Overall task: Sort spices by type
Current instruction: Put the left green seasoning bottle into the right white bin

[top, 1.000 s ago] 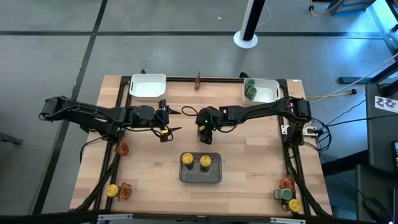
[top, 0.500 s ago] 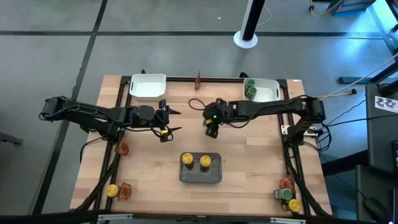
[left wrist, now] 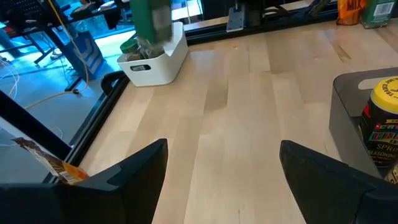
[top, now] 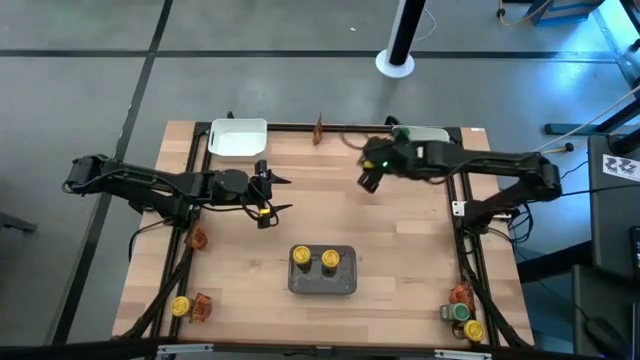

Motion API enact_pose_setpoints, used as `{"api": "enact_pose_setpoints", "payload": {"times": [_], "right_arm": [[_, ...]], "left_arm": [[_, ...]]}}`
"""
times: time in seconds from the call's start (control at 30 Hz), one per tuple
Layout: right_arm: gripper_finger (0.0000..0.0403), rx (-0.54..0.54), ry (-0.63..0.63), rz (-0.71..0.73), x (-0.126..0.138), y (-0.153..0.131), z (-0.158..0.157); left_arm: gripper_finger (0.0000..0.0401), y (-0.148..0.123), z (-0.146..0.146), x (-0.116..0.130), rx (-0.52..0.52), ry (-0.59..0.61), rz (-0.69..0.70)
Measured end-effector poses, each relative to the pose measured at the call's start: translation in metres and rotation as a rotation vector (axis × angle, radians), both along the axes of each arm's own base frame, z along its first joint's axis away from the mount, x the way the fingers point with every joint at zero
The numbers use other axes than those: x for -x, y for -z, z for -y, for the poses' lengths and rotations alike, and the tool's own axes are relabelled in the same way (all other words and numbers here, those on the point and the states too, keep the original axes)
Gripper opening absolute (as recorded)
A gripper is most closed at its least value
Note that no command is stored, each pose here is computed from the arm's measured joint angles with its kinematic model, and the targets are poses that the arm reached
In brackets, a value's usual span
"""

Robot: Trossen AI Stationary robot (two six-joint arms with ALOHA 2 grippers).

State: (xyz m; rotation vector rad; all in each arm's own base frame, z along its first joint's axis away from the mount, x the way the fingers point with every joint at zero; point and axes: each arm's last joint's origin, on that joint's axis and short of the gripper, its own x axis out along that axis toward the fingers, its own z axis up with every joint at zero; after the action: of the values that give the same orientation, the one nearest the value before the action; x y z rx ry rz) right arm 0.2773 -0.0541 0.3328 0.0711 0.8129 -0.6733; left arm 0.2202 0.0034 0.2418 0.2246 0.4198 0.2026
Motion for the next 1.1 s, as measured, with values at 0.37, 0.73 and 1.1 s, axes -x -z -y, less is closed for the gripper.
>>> {"api": "enact_pose_setpoints", "payload": {"times": [0.37, 0.73, 1.1], "right_arm": [[0.0203, 0.059, 0.29, -0.008, 0.048, -0.019, 0.05], [0.0203, 0.053, 0.535, -0.099, 0.08, 0.002, 0.1], [0.0205, -0.017, 0.682, -0.101, 0.104, 0.041, 0.129]], "left_arm": [[0.0294, 0.0, 0.0, 0.0, 0.0, 0.0, 0.0], [0.0294, 0.0, 0.0, 0.0, -0.001, 0.0, 0.0], [0.0294, 0.0, 0.0, 0.0, -0.003, 0.001, -0.001]]}}
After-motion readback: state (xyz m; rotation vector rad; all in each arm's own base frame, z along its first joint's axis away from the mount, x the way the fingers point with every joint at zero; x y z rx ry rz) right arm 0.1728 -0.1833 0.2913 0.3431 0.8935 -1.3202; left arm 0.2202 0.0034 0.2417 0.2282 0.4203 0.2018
